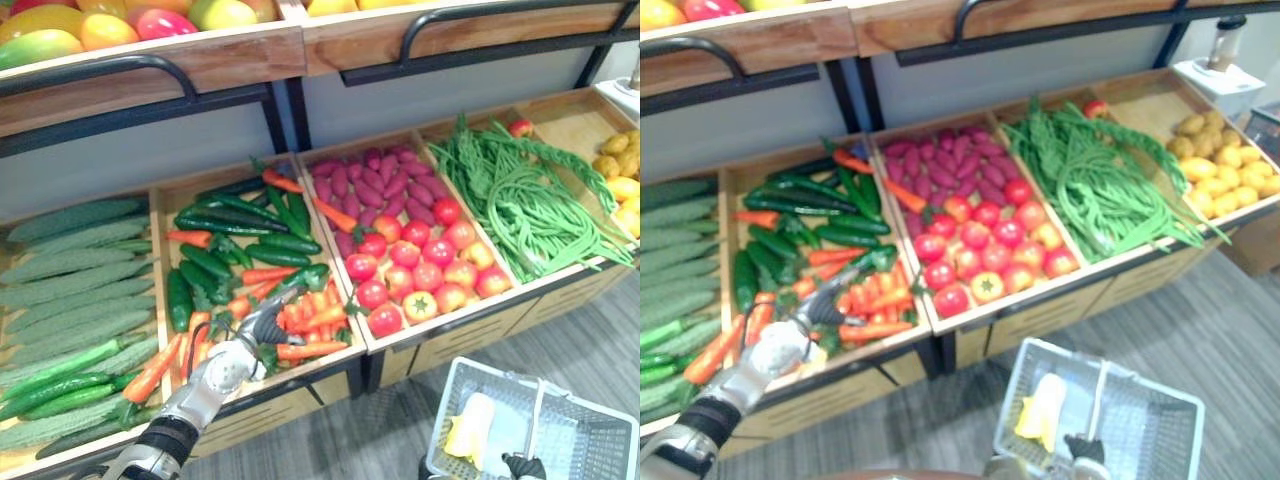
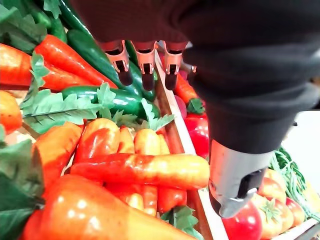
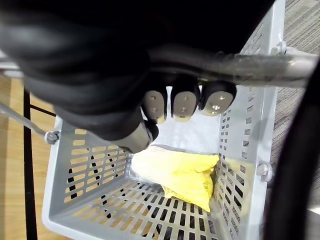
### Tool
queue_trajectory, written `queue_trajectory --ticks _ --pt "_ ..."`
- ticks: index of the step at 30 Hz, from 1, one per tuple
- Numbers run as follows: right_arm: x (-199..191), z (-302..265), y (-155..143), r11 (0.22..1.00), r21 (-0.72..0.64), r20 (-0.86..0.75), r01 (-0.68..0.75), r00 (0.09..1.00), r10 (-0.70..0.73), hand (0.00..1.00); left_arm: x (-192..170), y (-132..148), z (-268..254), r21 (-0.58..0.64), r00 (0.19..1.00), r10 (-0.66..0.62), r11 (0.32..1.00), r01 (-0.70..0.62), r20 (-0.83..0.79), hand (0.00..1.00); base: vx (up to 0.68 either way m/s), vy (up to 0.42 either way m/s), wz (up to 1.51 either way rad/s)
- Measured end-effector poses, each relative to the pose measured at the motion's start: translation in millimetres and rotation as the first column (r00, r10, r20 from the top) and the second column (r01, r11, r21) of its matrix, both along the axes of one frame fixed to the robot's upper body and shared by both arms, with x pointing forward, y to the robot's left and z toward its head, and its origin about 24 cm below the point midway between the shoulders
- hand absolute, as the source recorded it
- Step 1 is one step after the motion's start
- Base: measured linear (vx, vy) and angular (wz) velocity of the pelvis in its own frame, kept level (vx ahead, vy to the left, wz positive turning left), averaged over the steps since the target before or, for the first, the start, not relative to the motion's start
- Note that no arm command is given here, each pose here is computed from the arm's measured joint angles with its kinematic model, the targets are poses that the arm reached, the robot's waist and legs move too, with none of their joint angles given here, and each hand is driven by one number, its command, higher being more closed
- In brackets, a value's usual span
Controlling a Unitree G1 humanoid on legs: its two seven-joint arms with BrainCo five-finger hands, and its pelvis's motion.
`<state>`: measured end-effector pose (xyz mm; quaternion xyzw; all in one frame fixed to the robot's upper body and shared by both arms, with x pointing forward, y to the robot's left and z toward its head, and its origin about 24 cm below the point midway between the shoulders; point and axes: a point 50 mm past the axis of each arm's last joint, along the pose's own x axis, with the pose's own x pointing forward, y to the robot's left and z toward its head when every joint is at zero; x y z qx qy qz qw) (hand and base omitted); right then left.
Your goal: Pick vegetable in the basket
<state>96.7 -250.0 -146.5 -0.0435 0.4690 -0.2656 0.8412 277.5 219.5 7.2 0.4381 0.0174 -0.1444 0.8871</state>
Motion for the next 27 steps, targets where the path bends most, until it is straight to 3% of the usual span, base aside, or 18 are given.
queue_trajectory --ticks 10,27 --pt "11.8 3.4 1.5 1.000 -0.007 0.031 -0.026 0.999 0.027 1.00 19.3 -10.7 7.0 -0.002 0.999 0.032 0.999 -0.032 0.038 0.00 -0.03 -0.050 -0.11" --pt "31.6 10.8 2.1 0.998 -0.022 0.090 -0.050 0.995 0.052 1.00 28.9 4.6 3.0 0.057 0.991 0.130 0.990 -0.131 0.009 0.00 -0.06 -0.052 -0.14"
